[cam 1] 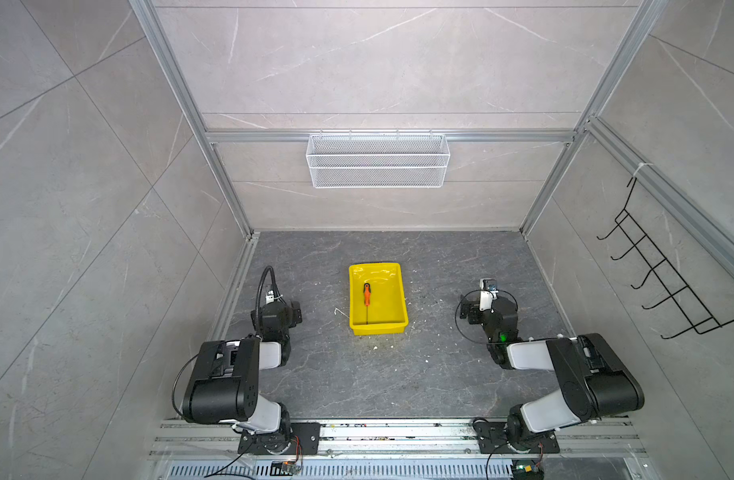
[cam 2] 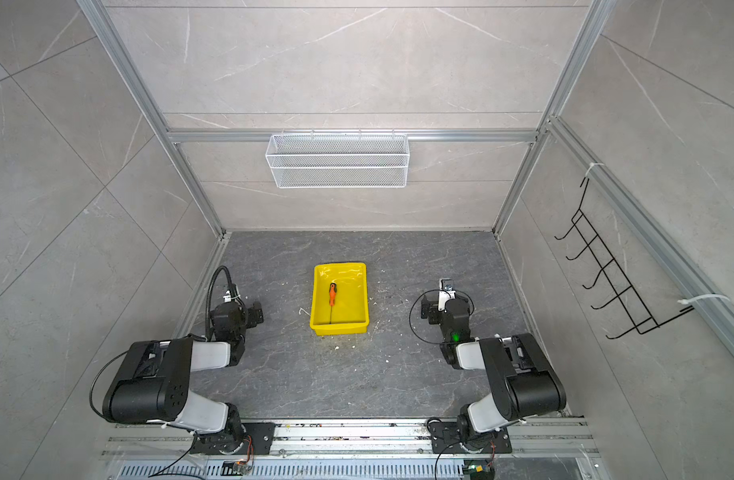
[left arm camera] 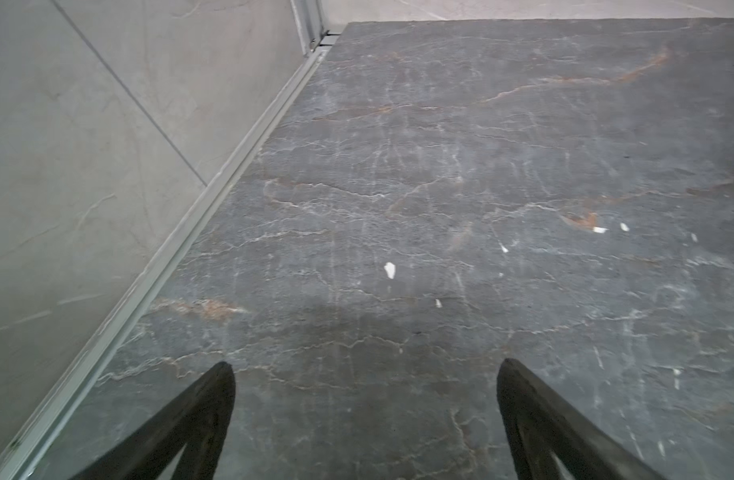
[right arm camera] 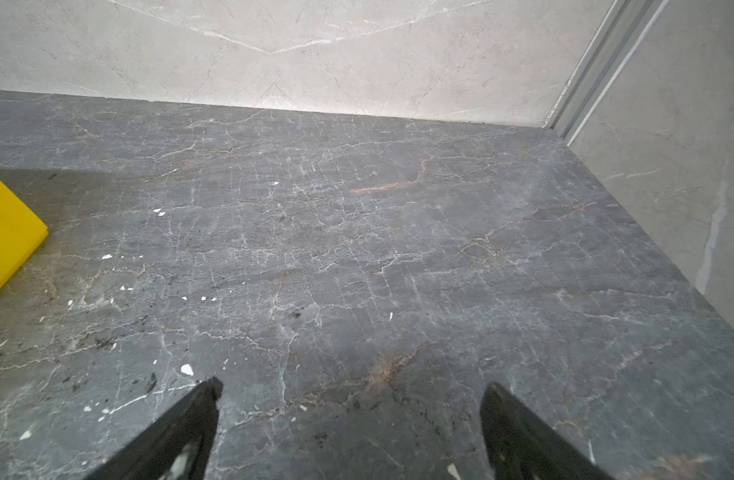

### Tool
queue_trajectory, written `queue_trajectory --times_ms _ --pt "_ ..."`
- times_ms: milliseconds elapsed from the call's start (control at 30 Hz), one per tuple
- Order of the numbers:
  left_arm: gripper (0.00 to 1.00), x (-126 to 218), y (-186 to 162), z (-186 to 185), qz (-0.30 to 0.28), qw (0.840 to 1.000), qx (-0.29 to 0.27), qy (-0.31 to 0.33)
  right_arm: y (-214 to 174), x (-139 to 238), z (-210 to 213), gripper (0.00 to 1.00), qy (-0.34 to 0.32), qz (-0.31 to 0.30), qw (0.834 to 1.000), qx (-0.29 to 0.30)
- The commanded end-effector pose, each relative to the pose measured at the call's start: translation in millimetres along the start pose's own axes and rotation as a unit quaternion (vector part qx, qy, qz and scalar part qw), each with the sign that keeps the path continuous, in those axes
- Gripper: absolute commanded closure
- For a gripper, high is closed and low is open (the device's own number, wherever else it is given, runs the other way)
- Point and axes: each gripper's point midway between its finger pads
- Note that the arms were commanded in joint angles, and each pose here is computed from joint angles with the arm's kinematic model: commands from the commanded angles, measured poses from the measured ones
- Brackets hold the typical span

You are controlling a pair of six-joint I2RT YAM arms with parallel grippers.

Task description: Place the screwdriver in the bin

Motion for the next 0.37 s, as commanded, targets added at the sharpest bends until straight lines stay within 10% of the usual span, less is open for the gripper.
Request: queue_trajectory --times_ms 0,333 --pt "0.0 0.8 27.0 -5.8 -0.054 0.998 0.021 -0.021 8.5 -2.4 2.3 0.01 0.006 -0.008 1.0 0.0" --pt "0.0 1.3 26.7 -5.7 -0.052 0.998 0.021 -0.021 8.7 -2.9 4.0 0.01 0.02 -0.005 1.0 0.0"
Point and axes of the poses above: each gripper's point midway between its finger pads, its own x axis back along the fingers, its own z axis along the line the jaws close on, y = z × x, and after that the axes turned 8 degrees about -x, right-handed
